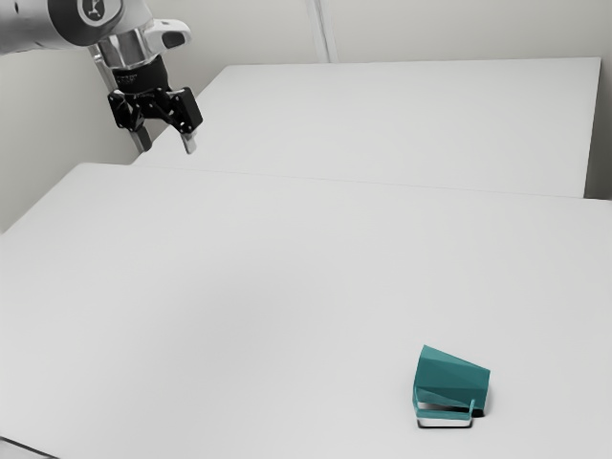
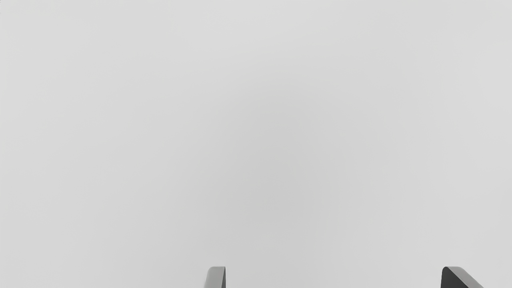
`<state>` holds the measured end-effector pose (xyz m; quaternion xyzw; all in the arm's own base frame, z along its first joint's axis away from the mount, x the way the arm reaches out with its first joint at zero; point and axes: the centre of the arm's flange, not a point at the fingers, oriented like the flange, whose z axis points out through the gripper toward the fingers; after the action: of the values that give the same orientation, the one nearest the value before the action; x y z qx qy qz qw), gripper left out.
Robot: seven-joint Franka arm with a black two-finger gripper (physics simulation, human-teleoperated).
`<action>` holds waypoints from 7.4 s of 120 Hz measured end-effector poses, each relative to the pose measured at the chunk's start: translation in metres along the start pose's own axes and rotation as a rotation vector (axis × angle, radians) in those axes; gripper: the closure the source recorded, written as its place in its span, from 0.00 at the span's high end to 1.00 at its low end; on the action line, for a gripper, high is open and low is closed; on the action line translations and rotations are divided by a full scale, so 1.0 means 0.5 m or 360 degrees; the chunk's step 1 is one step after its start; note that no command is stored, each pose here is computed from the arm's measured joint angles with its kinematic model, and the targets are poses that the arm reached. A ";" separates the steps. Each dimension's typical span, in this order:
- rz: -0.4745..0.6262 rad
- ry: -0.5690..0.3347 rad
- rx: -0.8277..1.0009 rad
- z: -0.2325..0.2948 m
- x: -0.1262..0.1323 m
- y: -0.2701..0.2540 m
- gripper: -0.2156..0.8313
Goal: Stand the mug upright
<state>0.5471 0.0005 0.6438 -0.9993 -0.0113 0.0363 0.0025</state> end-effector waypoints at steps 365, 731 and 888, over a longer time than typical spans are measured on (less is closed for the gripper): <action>0.0250 0.0132 -0.1714 0.748 -0.203 0.528 0.77; 0.1193 0.0093 -0.0236 0.466 -0.129 0.334 0.04; 0.0482 0.0119 0.0355 0.555 -0.137 0.187 0.04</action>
<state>0.4606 -0.0932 0.3712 -0.9837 0.1433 0.0003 0.1083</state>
